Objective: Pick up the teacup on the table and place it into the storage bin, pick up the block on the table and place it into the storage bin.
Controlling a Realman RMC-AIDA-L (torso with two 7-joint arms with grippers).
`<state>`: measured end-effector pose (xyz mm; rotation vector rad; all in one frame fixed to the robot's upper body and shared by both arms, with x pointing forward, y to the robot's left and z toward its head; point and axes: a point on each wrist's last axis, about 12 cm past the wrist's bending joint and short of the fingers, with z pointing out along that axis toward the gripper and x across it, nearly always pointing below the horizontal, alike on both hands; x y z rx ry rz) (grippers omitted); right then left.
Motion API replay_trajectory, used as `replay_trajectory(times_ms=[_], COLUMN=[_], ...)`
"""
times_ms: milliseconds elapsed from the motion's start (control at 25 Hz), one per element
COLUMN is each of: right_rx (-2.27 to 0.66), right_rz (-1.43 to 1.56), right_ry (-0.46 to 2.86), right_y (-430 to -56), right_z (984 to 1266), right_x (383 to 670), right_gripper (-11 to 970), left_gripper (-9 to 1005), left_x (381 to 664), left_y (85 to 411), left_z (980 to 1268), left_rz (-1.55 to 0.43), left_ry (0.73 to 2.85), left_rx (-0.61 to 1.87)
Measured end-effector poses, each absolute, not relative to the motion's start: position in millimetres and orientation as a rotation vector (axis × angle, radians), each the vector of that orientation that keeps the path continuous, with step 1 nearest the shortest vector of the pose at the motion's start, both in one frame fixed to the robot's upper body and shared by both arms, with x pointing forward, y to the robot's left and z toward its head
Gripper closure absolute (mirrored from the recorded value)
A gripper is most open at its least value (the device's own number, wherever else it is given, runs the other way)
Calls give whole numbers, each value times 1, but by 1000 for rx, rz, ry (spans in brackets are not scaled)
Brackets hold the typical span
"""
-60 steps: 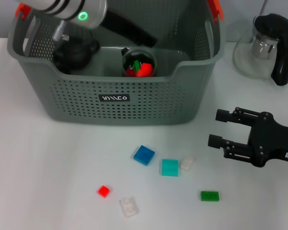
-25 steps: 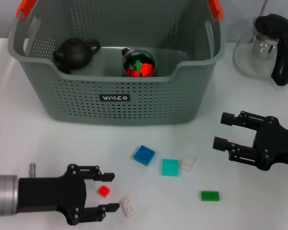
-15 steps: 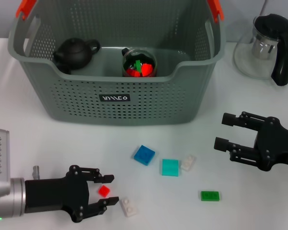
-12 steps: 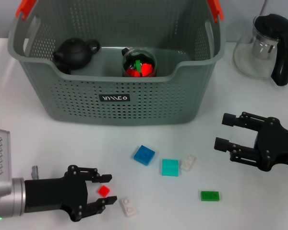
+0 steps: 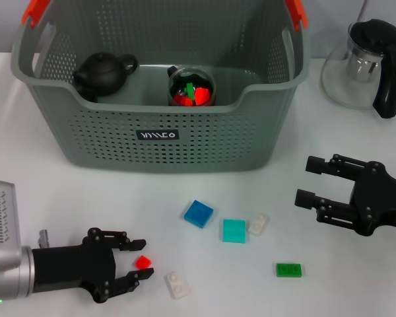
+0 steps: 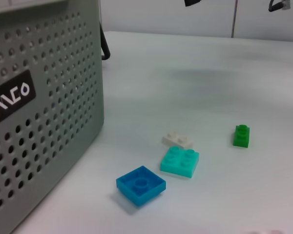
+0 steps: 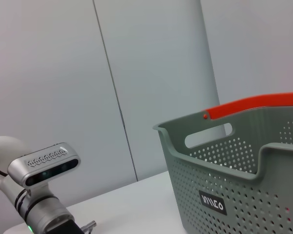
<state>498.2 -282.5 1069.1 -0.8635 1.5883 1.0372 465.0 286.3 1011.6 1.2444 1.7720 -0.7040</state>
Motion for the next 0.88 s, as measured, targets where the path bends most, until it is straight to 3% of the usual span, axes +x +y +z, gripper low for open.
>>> replay_trajectory(times_ms=[440,640,880], right_rx=[-864,-863,-865], right_rz=[1037,1036,1035], right_ry=[1588,1589,1589], right_y=[-282,-283,-283], right_z=[1069,1069,1069], right_x=[498,498,498], right_gripper=[224,224,224], left_gripper=[527,572,757], left_x=[464,465,466], left_y=[286,285,285], left_z=[1010,1008,1008], left_rz=[-704,-697,-694], left_ry=[1780,1789,1797], left_rx=[1249,1249,1247])
